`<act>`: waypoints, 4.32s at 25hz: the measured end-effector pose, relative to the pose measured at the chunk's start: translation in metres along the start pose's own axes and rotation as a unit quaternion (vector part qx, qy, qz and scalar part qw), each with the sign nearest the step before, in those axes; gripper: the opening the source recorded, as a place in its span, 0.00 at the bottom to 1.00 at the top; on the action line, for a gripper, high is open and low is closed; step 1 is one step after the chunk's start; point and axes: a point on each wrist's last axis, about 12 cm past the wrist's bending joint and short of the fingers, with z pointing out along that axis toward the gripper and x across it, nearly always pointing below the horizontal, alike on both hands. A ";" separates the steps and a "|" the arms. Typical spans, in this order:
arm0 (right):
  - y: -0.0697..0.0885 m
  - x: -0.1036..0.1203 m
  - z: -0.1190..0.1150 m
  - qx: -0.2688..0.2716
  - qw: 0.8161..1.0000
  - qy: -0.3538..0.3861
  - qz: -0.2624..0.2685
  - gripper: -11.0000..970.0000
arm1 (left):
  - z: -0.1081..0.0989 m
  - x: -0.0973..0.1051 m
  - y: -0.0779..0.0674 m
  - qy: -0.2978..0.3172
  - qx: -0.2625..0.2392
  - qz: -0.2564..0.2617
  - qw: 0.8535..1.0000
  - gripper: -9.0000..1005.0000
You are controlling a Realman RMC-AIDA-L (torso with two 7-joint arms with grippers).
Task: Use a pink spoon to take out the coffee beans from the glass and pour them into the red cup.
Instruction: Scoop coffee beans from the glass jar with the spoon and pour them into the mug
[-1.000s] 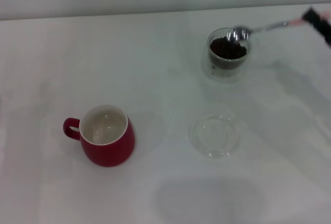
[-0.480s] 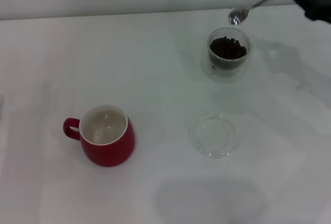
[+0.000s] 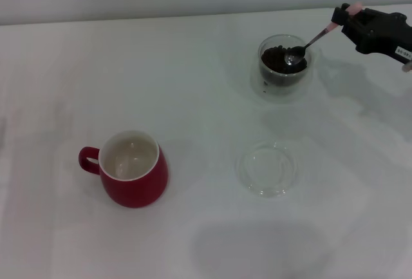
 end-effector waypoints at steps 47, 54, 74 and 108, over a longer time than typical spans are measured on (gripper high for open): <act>-0.015 0.017 0.000 0.076 0.941 0.067 0.322 0.19 | -0.001 0.000 0.000 0.000 0.000 -0.001 1.000 0.72; -0.014 0.017 0.001 0.074 0.940 0.066 0.326 0.19 | -0.002 0.000 0.001 0.001 -0.001 0.000 1.000 0.72; -0.017 0.009 0.001 0.069 0.928 0.059 0.361 0.20 | 0.000 -0.001 0.001 -0.001 0.000 0.001 1.000 0.72; -0.037 -0.003 -0.010 0.089 0.883 0.043 0.459 0.21 | 0.001 -0.002 0.001 -0.007 -0.003 -0.001 1.000 0.73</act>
